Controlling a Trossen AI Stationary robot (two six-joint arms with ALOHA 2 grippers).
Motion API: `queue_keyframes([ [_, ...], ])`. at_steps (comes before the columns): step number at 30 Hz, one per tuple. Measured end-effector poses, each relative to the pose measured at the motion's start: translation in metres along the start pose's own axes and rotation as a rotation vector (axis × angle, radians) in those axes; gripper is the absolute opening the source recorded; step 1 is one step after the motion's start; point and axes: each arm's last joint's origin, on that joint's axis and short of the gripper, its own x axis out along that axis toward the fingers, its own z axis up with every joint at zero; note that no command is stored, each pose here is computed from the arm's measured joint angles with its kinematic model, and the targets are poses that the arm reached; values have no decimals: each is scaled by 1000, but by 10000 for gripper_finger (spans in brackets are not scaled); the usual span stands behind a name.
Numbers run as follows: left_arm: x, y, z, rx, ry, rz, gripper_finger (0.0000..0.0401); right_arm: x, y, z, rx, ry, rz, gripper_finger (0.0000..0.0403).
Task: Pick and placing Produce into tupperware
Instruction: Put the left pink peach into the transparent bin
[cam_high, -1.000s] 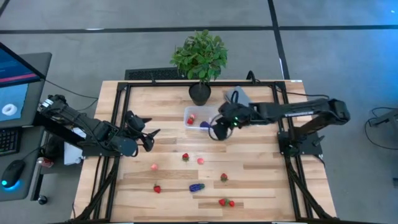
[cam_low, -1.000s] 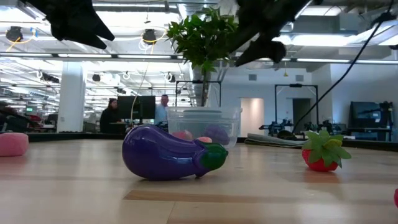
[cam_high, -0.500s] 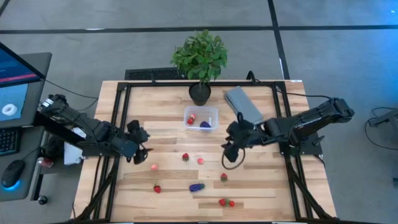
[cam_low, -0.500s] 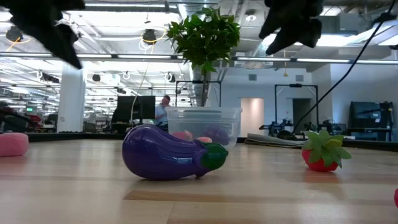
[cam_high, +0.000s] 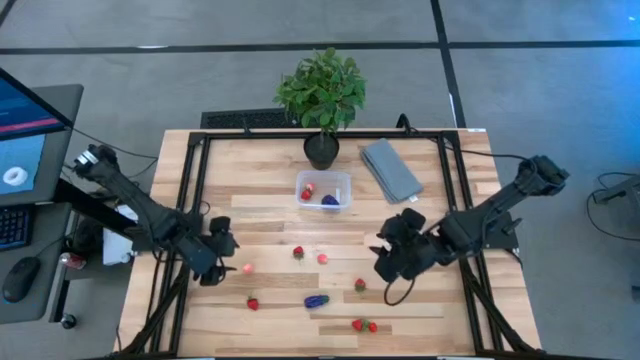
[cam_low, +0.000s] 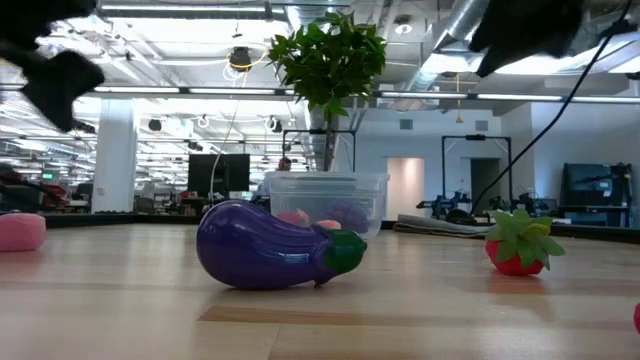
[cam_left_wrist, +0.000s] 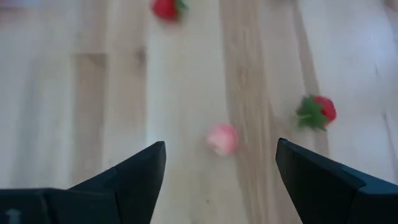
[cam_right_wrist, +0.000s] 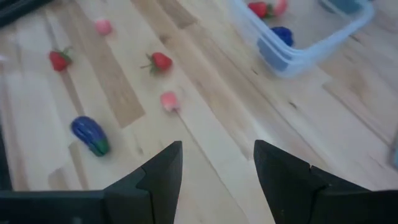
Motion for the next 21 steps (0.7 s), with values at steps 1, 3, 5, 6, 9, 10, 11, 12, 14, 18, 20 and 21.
queue_keyframes([
  [1,5,-1,-2,-4,6,1,294,-2,1,-3,7,-8,-9,221],
  [3,12,-2,-5,-17,6,32,294,-6,2,-9,22,-12,-25,221],
  [5,19,-3,-5,-22,-9,71,294,-10,3,-15,42,-12,-30,220],
  [6,22,-4,-5,-20,-19,78,294,-12,3,-18,48,-8,-33,220],
  [9,37,-8,-7,14,-26,62,294,-16,3,-25,69,7,-43,220],
  [10,42,-10,-8,24,-16,48,294,-18,3,-27,76,11,-48,220],
  [11,47,-11,-9,33,-3,43,294,-19,3,-28,85,14,-49,220],
  [12,52,-13,-10,43,15,45,294,-20,4,-30,94,14,-50,220],
  [14,60,-15,-11,51,39,52,294,-23,5,-33,108,7,-48,220],
  [18,72,-18,-13,65,66,68,294,-27,7,-39,132,-12,-42,220],
  [20,78,-19,-15,72,87,79,294,-29,7,-40,142,-13,-40,220],
  [21,82,-20,-16,76,103,80,294,-29,7,-41,145,-12,-42,220],
])
